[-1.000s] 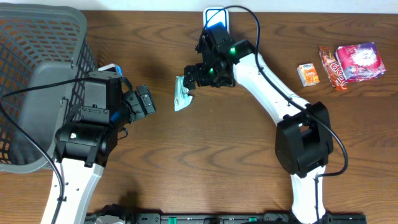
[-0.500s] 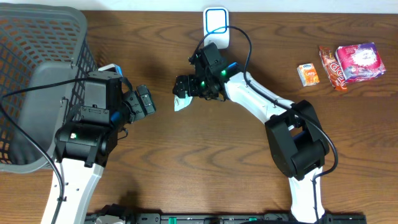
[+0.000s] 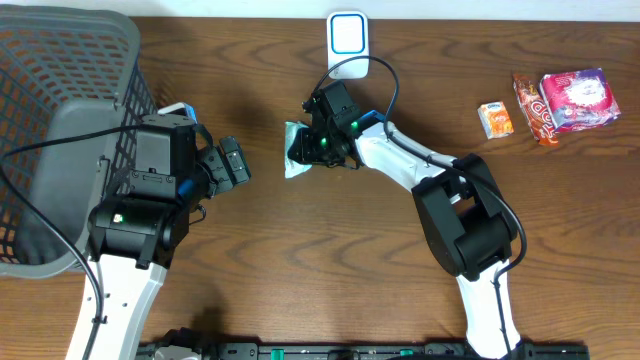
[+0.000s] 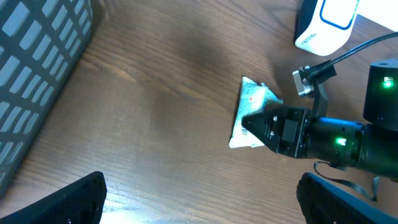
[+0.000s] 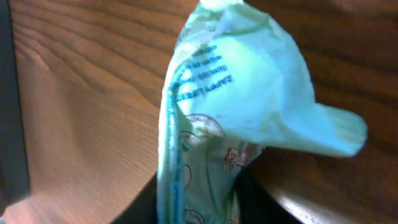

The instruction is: Scan the item barcode

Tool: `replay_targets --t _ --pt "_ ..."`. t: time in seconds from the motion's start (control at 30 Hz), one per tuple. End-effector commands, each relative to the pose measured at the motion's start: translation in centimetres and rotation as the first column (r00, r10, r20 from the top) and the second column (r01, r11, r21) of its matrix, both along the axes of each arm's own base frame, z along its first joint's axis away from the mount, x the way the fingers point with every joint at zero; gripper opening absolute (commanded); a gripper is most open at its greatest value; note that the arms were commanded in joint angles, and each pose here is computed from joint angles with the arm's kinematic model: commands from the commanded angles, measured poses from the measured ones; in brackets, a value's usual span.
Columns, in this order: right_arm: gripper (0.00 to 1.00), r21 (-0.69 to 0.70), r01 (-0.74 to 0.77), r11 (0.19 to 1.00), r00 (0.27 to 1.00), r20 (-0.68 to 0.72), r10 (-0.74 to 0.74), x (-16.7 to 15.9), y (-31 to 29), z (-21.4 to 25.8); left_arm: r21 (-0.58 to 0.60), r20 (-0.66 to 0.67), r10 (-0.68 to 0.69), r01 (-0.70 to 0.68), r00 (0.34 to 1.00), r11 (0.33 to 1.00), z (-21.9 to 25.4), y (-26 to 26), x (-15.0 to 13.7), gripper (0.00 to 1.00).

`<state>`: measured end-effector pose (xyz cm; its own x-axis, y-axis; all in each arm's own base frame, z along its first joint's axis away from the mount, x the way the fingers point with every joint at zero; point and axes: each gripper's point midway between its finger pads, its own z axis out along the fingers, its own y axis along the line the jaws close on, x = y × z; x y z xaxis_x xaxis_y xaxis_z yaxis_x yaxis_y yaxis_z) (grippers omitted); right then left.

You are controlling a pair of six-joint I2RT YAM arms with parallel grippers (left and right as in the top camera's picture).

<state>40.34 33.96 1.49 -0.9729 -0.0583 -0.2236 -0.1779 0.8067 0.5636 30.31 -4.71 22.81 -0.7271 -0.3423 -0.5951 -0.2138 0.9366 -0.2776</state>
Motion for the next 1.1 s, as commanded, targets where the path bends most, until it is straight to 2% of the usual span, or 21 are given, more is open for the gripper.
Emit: replay_targets --t 0.0,0.07,0.17,0.23,0.33,0.4,0.53,0.67,0.83,1.0,1.07 --pt "0.18 -0.062 -0.025 0.998 0.999 0.032 0.027 0.7 -1.2 0.1 0.012 0.005 -0.002 0.002 1.0 1.0 0.2 0.2 0.1 0.98" --pt "0.01 -0.137 -0.02 0.99 0.997 0.065 0.029 1.6 -2.5 1.3 0.012 0.005 -0.002 0.002 1.0 1.0 0.2 0.2 0.1 0.98" --pt "0.01 -0.338 0.041 0.94 0.992 0.123 0.001 3.0 -5.8 3.3 0.012 0.005 -0.002 0.002 1.0 1.0 0.2 0.2 0.1 0.98" --pt "0.01 -0.51 0.123 0.851 0.983 0.18 -0.034 3.9 -9.0 5.2 0.012 0.005 -0.002 0.002 1.0 1.0 0.2 0.2 0.1 0.98" --pt "0.01 -0.691 0.224 0.687 0.963 0.266 -0.046 4.4 -13.0 7.4 0.012 0.005 -0.002 0.002 1.0 1.0 0.2 0.2 0.1 0.98" --pt "0.01 -0.775 0.303 0.554 0.945 0.32 -0.069 4.1 -15.7 8.3 0.012 0.005 -0.002 0.002 1.0 1.0 0.2 0.2 0.1 0.98" --pt "0.01 -0.847 0.344 0.405 0.936 0.345 -0.073 2.8 -18.5 6.9 0.012 0.005 -0.002 0.002 1.0 1.0 0.2 0.2 0.1 0.98" --pt "0.01 -0.873 0.309 0.378 0.949 0.309 -0.062 1.3 -19.6 3.0 0.012 0.005 -0.002 0.002 1.0 1.0 0.2 0.2 0.1 0.98" --pt "0.15 -0.883 0.261 0.39 0.964 0.262 -0.052 -0.2 -19.5 0.7 0.012 0.005 -0.002 0.002 1.0 1.0 0.2 0.2 0.1 0.98" --pt "0.39 -0.836 0.185 0.516 0.981 0.191 -0.043 -0.5 -16.5 0.6 0.012 0.005 -0.002 0.002 1.0 1.0 0.2 0.2 0.1 0.98" --pt "0.44 -0.792 0.177 0.584 0.982 0.179 -0.055 0.0 -14.8 1.6 0.012 0.005 -0.002 0.002 1.0 1.0 0.2 0.2 0.1 0.98"
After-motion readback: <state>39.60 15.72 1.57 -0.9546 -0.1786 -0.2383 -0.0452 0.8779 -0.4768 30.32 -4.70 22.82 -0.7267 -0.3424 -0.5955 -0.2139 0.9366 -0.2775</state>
